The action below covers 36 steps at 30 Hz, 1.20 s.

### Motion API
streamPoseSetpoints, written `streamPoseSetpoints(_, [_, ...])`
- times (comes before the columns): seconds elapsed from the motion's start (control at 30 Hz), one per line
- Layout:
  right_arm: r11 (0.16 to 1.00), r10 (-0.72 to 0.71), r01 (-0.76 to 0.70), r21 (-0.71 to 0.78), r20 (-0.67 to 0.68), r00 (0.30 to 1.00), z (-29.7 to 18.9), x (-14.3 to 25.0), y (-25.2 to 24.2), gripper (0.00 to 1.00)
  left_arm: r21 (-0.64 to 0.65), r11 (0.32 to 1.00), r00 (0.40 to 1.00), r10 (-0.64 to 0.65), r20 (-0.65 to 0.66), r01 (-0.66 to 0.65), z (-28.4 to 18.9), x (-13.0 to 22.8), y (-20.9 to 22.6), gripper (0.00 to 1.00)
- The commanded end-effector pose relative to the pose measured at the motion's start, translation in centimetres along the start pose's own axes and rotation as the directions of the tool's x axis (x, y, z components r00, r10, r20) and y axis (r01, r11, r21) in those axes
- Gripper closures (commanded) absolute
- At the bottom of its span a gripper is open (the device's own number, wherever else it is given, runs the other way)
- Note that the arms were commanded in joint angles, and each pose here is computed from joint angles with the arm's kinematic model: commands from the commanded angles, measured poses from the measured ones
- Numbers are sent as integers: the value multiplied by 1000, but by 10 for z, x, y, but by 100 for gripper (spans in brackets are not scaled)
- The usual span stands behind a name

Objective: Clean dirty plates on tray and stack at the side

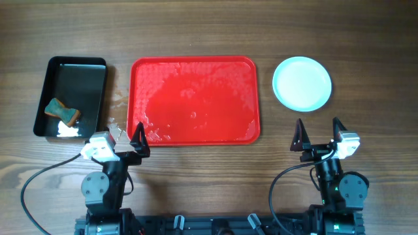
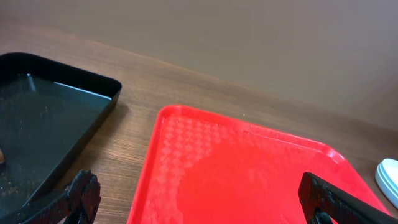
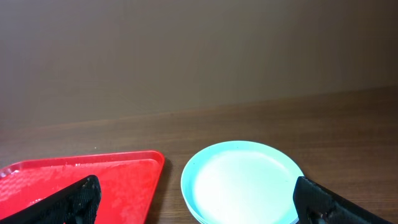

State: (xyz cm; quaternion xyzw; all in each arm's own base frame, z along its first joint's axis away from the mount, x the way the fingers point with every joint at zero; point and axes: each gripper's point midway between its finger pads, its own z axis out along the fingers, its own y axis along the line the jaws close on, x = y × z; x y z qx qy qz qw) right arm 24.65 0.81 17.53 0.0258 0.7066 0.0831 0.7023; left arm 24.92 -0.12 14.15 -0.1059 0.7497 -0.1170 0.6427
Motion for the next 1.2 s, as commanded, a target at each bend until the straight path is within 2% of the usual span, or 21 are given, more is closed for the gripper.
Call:
streamPoseSetpoints(0.0, [1000, -18, 18, 13, 12, 1000, -1, -3, -2, 0, -1, 1000, 999, 26, 22, -26, -2, -3, 0, 0])
streamPoseSetpoints(0.13, [1000, -18, 18, 13, 12, 1000, -1, -3, -2, 0, 14, 999, 997, 32, 76, -33, -6, -15, -5, 0])
streamPoseSetpoints(1.17, [1000, -18, 18, 12, 12, 1000, -1, -2, -2, 0, 15, 999, 997, 32, 77, -33, -6, -15, -5, 0])
